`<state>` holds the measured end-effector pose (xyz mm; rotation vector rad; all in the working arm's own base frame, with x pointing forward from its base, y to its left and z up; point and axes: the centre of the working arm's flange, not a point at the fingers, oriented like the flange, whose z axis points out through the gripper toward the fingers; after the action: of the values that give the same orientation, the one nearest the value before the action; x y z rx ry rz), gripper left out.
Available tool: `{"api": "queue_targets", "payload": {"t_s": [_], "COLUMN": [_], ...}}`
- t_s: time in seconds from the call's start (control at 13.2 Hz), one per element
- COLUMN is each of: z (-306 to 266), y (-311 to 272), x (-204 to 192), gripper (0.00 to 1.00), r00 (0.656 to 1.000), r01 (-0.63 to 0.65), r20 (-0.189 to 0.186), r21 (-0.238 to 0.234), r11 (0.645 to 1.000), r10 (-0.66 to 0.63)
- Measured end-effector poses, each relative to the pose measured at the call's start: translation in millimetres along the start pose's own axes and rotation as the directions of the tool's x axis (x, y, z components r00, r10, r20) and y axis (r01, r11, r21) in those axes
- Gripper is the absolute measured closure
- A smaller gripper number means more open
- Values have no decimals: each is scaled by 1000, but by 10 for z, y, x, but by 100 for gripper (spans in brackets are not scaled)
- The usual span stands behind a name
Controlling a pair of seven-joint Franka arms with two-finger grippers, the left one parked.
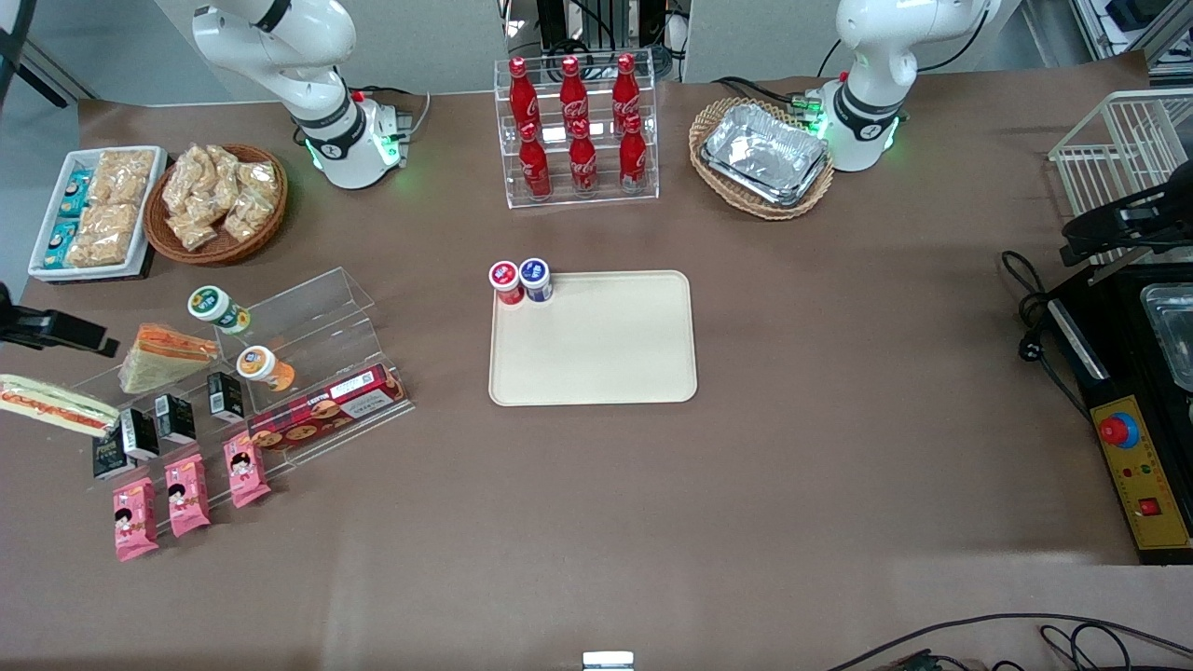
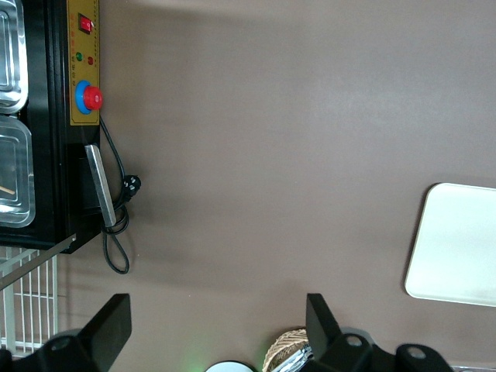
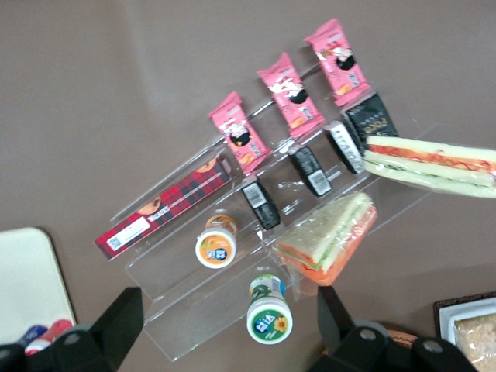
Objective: Place sandwich on tray
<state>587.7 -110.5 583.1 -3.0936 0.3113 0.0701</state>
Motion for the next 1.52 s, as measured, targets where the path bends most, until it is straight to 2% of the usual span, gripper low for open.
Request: {"api": "queue_targets", "payload": {"t_s": [0.15, 0.46, 0.68, 0.91, 1.14, 1.37, 1.52], "z": [-29, -95, -87, 9, 128, 257, 395], "y": [253, 668, 925, 1002, 1356, 1734, 1921], "x": [7, 31, 33, 70, 73, 40, 69], "gripper": [0, 0, 0, 0, 0, 0, 0], "r00": [998, 986, 949, 872, 809, 667, 594], "r01": [-63, -154, -306, -484, -585, -744, -804], "r20": [-15, -70, -86, -71, -62, -50, -40], "r21": [0, -2, 4, 10, -2, -11, -6], "r11": [998, 988, 952, 875, 811, 668, 595], "r10": [63, 153, 305, 484, 584, 743, 803]}}
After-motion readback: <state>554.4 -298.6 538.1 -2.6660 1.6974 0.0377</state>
